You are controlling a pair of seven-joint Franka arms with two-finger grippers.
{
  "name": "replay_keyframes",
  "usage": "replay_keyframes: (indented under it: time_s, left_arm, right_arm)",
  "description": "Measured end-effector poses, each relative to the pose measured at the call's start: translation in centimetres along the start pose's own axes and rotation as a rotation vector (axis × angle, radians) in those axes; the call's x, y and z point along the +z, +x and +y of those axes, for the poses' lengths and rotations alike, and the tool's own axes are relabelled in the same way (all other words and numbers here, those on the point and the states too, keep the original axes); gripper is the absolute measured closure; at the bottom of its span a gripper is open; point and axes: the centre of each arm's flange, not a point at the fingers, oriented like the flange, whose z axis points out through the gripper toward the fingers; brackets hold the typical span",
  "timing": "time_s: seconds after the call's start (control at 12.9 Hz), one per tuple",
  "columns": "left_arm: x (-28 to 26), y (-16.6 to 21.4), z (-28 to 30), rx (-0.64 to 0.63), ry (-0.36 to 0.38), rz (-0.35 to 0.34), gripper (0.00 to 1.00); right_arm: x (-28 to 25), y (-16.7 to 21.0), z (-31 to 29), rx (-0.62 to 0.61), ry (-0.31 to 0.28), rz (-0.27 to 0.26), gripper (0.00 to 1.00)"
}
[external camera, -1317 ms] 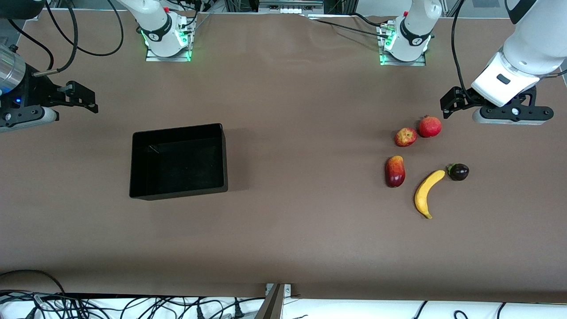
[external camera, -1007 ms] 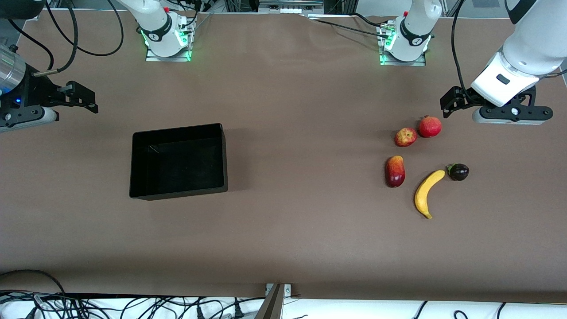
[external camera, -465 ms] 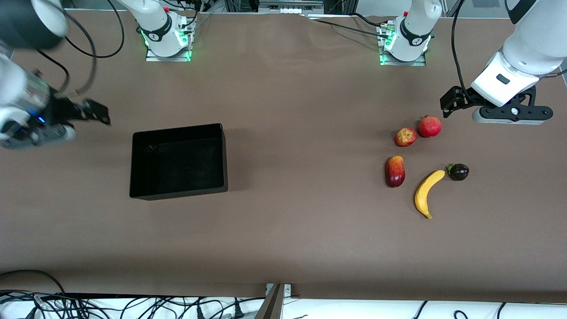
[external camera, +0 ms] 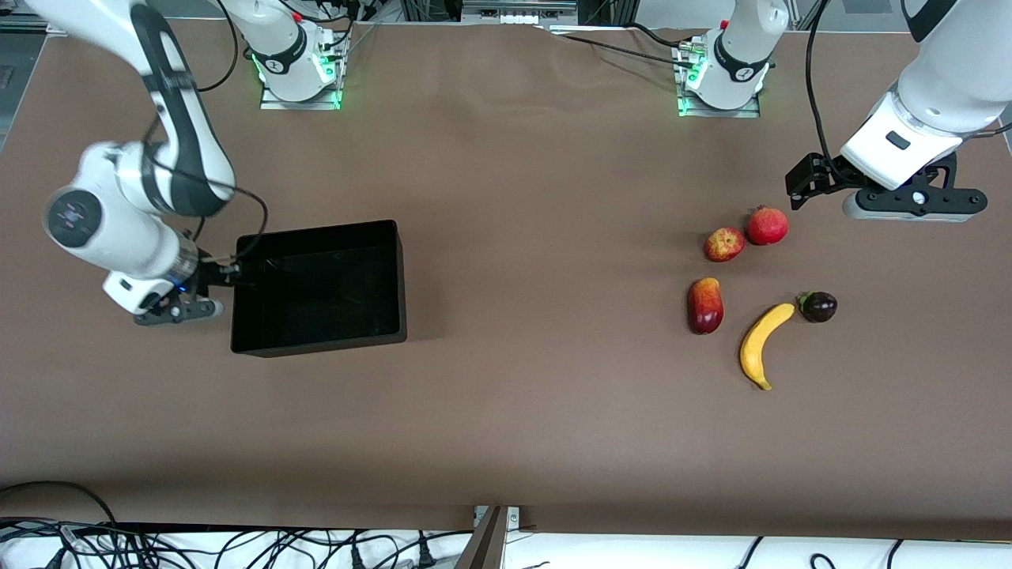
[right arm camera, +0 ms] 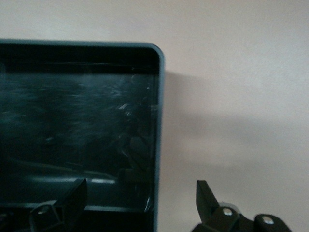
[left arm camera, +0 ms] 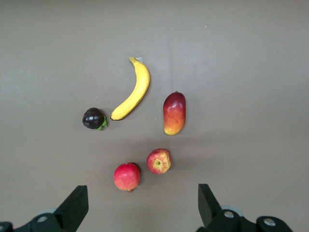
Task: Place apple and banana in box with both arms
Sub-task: 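Reach the right gripper down to the rim of the black box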
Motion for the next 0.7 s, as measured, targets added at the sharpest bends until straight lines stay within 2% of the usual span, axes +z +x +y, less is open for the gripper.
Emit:
replay_keyframes:
  time_s: [0.23, 0.7]
  left_arm:
    - [0.0, 0.0, 0.0, 0.001, 0.000, 0.000, 0.00]
    - [0.0, 0.0, 0.1, 0.002, 0.000, -0.002, 0.00]
  right_arm:
    - [4.9, -0.4, 2.7, 0.043, -0.004, -0.022, 0.04]
    - [4.7, -0.4, 2.1, 0.048, 0.011, -0.008, 0.81]
